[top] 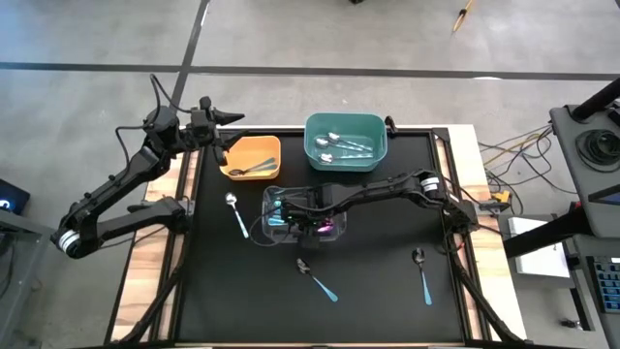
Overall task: Sort silverware by color (type)
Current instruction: Put the violet spoon into the transparent bin
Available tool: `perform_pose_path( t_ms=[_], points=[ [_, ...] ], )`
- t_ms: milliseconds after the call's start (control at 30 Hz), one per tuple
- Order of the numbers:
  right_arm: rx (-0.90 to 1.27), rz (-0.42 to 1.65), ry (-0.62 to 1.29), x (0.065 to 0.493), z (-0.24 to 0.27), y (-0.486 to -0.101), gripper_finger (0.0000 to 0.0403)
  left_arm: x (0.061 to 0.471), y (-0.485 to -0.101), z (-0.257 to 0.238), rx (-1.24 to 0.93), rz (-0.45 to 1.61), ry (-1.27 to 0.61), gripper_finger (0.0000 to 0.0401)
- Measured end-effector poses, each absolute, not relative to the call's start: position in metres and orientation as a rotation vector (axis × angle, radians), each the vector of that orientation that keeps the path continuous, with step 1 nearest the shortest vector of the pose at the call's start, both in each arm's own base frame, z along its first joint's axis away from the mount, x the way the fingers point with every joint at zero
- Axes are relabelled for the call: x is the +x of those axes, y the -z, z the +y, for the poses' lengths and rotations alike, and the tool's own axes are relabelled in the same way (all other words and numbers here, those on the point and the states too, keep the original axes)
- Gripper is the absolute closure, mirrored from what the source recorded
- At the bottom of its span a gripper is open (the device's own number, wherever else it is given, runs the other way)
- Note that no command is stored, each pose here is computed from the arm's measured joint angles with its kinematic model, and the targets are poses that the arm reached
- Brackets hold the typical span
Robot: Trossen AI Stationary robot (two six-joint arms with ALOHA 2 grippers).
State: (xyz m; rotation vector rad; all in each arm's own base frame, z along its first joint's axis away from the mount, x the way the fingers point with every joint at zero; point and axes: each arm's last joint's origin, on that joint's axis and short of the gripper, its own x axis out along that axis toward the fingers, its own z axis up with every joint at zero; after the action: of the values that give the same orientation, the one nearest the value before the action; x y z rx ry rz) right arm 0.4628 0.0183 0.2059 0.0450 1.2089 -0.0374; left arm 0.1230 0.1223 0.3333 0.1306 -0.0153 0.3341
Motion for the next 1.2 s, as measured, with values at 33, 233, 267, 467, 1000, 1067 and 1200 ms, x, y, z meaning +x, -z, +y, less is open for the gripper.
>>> perform_pose_path(
  t_ms=[33, 233, 267, 467, 1000, 1067, 1200],
  points=[
    [0.045, 1.208, 0.037, 0.463, 0.018, -0.206, 0.0390, 0.123, -0.333, 0.122, 0.131, -0.015, -0.334, 0.0207],
    [0.041, 1.201, 0.034, 0.463, 0.018, -0.205, 0.0390, 0.123, -0.333, 0.122, 0.129, -0.014, -0.334, 0.0207],
    [0.040, 1.203, 0.034, 0.463, 0.018, -0.204, 0.0390, 0.123, -0.333, 0.122, 0.129, -0.014, -0.334, 0.0207],
    [0.042, 1.208, 0.036, 0.462, 0.016, -0.198, 0.0390, 0.123, -0.333, 0.122, 0.130, -0.014, -0.334, 0.0207],
    [0.064, 1.180, -0.001, 0.464, 0.010, -0.190, 0.0390, 0.123, -0.333, 0.122, 0.140, -0.014, -0.334, 0.0207],
    [0.069, 1.182, 0.000, 0.464, 0.010, -0.190, 0.0390, 0.123, -0.333, 0.122, 0.141, -0.014, -0.334, 0.0207],
    [0.069, 1.182, -0.001, 0.464, 0.010, -0.190, 0.0390, 0.123, -0.333, 0.122, 0.141, -0.014, -0.334, 0.0207]
  ],
)
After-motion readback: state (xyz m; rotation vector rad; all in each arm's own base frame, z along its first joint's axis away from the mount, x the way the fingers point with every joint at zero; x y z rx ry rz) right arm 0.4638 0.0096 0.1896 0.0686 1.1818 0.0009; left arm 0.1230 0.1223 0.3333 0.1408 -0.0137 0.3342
